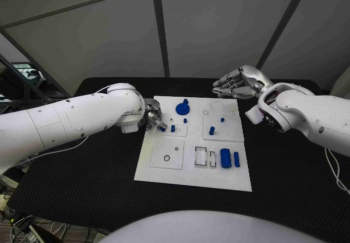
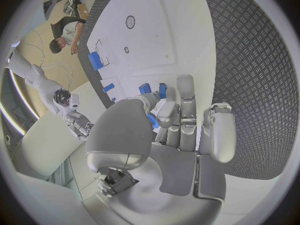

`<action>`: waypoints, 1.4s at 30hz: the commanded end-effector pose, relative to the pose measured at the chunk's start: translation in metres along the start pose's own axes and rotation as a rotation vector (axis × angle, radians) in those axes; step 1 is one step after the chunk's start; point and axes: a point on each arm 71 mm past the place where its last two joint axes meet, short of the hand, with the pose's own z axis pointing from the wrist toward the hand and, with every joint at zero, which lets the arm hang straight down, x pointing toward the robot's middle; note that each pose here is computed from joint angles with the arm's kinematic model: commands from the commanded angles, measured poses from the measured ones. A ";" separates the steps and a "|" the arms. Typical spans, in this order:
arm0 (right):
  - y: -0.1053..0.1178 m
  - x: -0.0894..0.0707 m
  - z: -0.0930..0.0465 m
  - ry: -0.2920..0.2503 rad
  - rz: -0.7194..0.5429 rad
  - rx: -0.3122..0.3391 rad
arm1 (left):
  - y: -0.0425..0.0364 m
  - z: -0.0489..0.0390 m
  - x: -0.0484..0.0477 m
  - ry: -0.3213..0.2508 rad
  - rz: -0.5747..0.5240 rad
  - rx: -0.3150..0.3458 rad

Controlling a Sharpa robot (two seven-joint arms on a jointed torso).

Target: Assemble the parts on the task board

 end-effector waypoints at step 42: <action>0.001 -0.001 0.000 0.000 0.007 -0.006 | 0.0039 0.0064 -0.0008 -0.005 -0.029 -0.025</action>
